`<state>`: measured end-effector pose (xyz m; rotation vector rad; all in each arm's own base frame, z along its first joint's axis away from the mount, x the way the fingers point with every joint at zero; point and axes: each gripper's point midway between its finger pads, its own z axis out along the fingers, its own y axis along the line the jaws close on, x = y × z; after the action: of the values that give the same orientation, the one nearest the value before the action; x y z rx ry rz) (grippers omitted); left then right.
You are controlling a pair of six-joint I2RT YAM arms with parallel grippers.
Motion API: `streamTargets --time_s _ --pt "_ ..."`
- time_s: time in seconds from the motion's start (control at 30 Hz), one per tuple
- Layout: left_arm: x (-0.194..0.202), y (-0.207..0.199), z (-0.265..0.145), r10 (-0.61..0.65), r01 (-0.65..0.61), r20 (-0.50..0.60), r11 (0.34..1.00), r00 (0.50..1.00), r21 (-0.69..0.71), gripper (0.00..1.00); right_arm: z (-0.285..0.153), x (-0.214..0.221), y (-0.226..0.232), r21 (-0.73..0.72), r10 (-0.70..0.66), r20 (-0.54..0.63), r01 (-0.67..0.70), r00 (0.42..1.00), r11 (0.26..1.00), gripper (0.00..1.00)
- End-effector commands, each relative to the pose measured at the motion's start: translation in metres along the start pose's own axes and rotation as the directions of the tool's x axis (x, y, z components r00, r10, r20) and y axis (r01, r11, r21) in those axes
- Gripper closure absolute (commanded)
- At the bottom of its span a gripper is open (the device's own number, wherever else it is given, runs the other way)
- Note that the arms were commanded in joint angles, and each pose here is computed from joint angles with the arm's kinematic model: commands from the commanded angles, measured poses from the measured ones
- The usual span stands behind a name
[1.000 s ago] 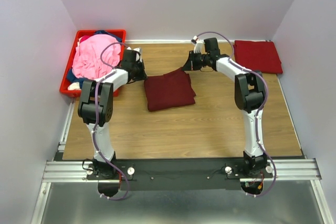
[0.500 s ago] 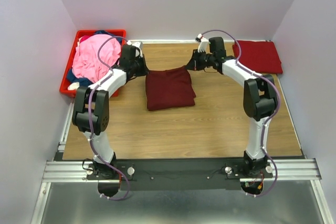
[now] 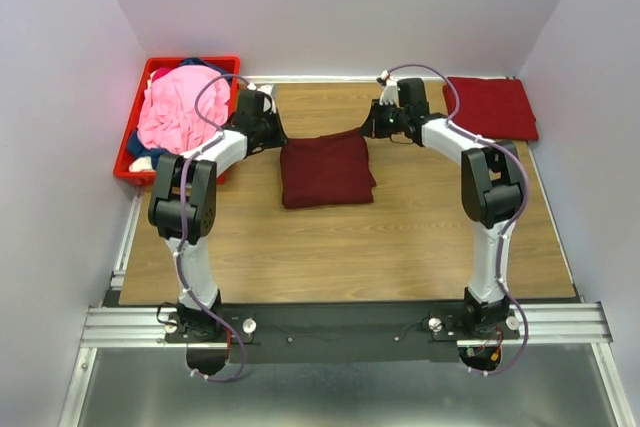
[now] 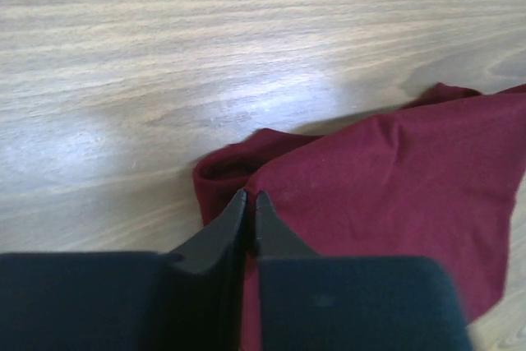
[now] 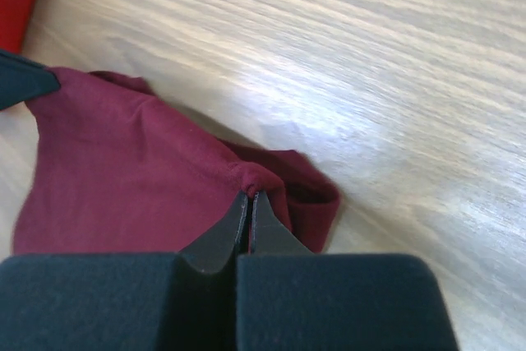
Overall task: Fold and stack the t-shirts
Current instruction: Fold the tshirt
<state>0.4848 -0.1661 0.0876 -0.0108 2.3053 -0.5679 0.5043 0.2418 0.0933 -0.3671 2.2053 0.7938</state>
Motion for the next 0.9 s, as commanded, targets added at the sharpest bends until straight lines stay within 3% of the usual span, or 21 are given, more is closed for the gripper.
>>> streamTargets --time_s 0.0,0.13,0.17,0.23,0.4,0.57,0.67,0.7,0.87 --pt "-0.002 0.007 0.016 0.001 -0.001 0.007 0.999 1.0 -0.033 0.78 0.017 0.009 -0.029 0.071 0.034 0.004 -0.034 0.999 0.997 0.96" --pt "-0.007 0.011 0.02 0.01 -0.009 0.013 0.998 1.0 -0.054 0.64 0.023 0.007 -0.032 0.076 0.052 0.007 -0.053 0.999 0.996 0.85" --pt "-0.016 0.007 0.017 0.019 -0.018 0.025 0.999 1.0 -0.05 0.56 0.021 0.003 -0.032 0.083 0.067 0.019 -0.068 0.998 0.994 0.8" --pt "-0.028 0.003 0.005 0.043 -0.04 0.041 0.997 0.998 -0.061 0.5 0.011 -0.01 -0.028 0.106 0.073 0.053 -0.078 0.996 0.991 0.66" --pt "-0.057 -0.01 -0.043 0.07 -0.059 0.147 0.995 0.987 -0.083 0.5 -0.015 -0.033 0.006 0.014 0.078 0.097 -0.08 0.992 0.997 0.47" --pt "-0.056 -0.046 -0.081 0.05 -0.069 0.228 0.995 0.972 0.075 0.5 -0.029 -0.038 0.048 -0.178 0.136 0.1 -0.117 0.986 0.977 0.38" --pt "-0.03 -0.07 -0.074 0.003 -0.05 0.184 0.966 0.983 0.255 0.5 -0.031 -0.04 0.086 -0.44 0.193 0.097 -0.132 0.976 0.888 0.32" --pt "-0.03 -0.074 -0.07 -0.006 -0.051 0.195 0.956 0.981 0.288 0.5 -0.032 -0.038 0.093 -0.492 0.276 0.056 -0.214 0.96 0.844 0.32" --pt "0.001 -0.06 -0.021 -0.121 0.076 0.108 0.934 0.987 0.348 0.5 0.004 -0.013 0.071 -0.518 0.346 0.02 -0.286 0.938 0.806 0.29"
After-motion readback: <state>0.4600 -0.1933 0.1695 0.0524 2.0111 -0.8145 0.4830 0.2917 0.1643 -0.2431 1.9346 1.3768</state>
